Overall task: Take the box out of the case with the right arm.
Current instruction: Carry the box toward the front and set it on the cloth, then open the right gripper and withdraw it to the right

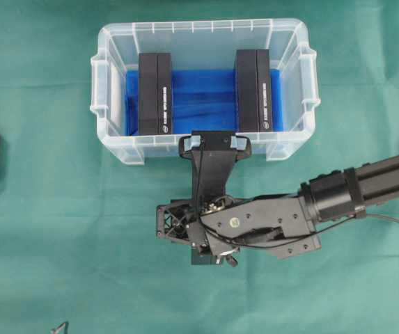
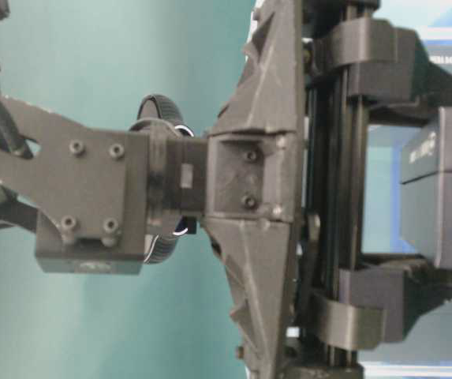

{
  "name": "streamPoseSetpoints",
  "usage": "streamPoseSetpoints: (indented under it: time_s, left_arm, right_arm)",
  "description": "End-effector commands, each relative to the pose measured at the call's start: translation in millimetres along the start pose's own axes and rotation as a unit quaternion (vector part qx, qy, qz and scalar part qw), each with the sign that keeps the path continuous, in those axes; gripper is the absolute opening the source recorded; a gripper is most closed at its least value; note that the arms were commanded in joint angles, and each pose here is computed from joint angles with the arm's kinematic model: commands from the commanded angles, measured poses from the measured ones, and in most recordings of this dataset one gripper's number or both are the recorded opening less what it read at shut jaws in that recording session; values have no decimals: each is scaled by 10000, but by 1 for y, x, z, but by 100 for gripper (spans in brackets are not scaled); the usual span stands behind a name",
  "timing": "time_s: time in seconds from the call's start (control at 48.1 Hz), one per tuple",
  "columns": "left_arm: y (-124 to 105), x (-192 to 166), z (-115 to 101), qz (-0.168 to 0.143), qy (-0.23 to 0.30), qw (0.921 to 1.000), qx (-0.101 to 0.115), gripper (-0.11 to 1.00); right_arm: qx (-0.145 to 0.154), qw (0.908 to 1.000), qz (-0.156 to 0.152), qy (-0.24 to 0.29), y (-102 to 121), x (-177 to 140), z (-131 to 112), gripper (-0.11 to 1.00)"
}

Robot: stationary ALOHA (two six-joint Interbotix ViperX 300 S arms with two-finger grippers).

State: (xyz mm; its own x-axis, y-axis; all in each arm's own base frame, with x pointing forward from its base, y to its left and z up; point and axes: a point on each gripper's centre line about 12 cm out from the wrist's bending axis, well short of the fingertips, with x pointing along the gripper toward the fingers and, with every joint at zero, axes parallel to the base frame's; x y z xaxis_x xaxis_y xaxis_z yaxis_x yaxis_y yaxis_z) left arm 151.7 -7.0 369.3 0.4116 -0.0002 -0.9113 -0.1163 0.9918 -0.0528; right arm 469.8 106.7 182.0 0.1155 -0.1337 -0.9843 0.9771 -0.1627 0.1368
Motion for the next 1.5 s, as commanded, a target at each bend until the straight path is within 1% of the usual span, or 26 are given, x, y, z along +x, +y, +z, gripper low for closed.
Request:
streamPoseSetpoints:
  time_s: [0.0, 0.145, 0.187, 0.208, 0.249, 0.291, 0.333, 0.561, 0.665, 0.727, 0.769, 0.852, 0.998, 1.164, 1.268, 1.476]
  left_arm:
    - [-1, -3, 4, -13, -76, 10000, 21, 0]
    - [-1, -3, 4, -6, -77, 10000, 21, 0]
    - [-1, -3, 4, -4, -70, 10000, 21, 0]
    - [-1, -3, 4, -13, -76, 10000, 21, 0]
    - [-1, -3, 4, -6, -77, 10000, 21, 0]
    - [-1, -3, 4, -6, -77, 10000, 21, 0]
    - [-1, -3, 4, -6, -77, 10000, 21, 0]
    - [-1, -3, 4, -6, -77, 10000, 29, 0]
    - [-1, -3, 4, 2, -79, 10000, 30, 0]
    - [-1, -3, 4, -6, -77, 10000, 29, 0]
    - [-1, -4, 4, -7, -85, 10000, 29, 0]
    - [-1, -3, 4, -6, -77, 10000, 29, 0]
    - [-1, -3, 4, -6, -77, 10000, 29, 0]
    - [-1, -3, 4, -6, -77, 10000, 29, 0]
    - [-1, -3, 4, -6, -77, 10000, 29, 0]
    - [-1, -3, 4, -6, -77, 10000, 29, 0]
  right_arm:
    - [29, 9998, 203, 86, 3, -17, 2, 66]
    - [0, 9997, 237, 103, 4, -18, 1, 68]
    - [0, 9997, 237, 103, 4, -18, 1, 73]
    - [0, 9997, 237, 103, 4, -18, 1, 78]
    - [-8, 9997, 237, 102, 4, -18, 1, 85]
    - [-9, 9997, 224, 96, 4, -17, 2, 90]
    - [1, 9997, 224, 95, 4, -18, 2, 92]
    - [34, 9997, 209, 87, 3, -20, 3, 90]
    - [53, 9997, 237, 97, 3, -26, 4, 90]
    - [66, 9995, 289, 111, 3, -34, 6, 90]
    - [88, 9992, 365, 110, 3, -45, 9, 90]
    - [107, 9992, 393, 46, 2, -62, 14, 90]
    - [139, 9995, 260, -80, -1, -91, 22, 90]
    - [106, 9995, 228, -180, -1, -122, 30, 90]
    - [97, 9995, 187, -218, -1, -129, 33, 90]
    - [90, 9996, 188, -211, -1, -130, 34, 90]
